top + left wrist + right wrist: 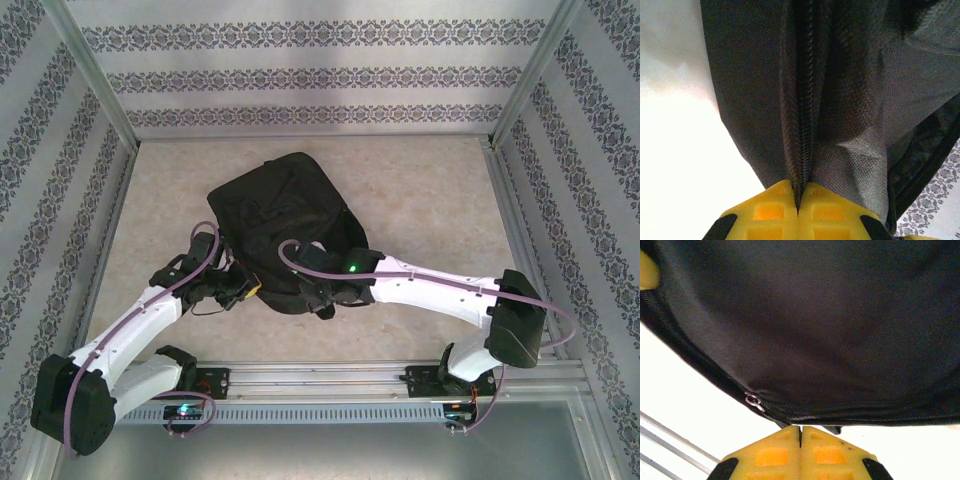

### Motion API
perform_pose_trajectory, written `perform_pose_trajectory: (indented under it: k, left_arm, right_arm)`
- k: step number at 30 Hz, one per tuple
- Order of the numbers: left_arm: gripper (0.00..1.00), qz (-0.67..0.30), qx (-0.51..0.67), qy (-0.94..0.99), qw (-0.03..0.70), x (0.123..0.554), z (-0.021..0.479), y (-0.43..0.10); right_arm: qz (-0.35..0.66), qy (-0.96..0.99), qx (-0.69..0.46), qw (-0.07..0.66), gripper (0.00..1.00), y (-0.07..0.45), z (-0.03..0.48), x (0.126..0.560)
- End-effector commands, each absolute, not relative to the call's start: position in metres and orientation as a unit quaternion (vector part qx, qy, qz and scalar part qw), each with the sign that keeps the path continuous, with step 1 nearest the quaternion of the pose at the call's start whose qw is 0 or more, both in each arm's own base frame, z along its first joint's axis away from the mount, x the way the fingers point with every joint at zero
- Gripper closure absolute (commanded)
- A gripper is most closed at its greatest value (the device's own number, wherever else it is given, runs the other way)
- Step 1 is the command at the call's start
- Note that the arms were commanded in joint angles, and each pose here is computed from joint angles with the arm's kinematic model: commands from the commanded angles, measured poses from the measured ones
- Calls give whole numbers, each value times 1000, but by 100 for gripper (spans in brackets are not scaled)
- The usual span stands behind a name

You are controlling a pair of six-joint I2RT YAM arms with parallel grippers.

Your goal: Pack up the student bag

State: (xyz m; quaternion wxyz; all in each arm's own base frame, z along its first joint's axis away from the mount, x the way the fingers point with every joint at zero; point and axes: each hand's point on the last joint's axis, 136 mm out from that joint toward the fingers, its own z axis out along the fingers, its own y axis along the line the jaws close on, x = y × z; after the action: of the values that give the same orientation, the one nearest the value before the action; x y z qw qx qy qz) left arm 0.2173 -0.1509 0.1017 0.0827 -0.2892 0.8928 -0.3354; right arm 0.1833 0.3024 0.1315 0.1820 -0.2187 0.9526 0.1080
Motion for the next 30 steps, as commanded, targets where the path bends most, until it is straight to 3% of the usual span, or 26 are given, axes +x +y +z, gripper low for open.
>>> perform_pose_trajectory:
  k: [1,13,22,25,30]
  left_arm:
    - [100,-297,-286,909,52,197,92,-138]
    - [100,-254,-243,933,78,203,99,-121]
    - [100,-222,-175,956,82,204,105,-117]
    - [98,-202,-162,963,73,200,102,-112]
    - [96,-192,-153,967,68,193,95,-111]
  right_arm:
    - [45,958,-220,180,100,261,127,188]
    - [-67,942,-248,214,100,227,146,207]
    - [140,943,-296,63,100,308,129,151]
    - [134,944,-300,36,100,322,116,147]
    - [41,953,-298,40,100,318,85,162]
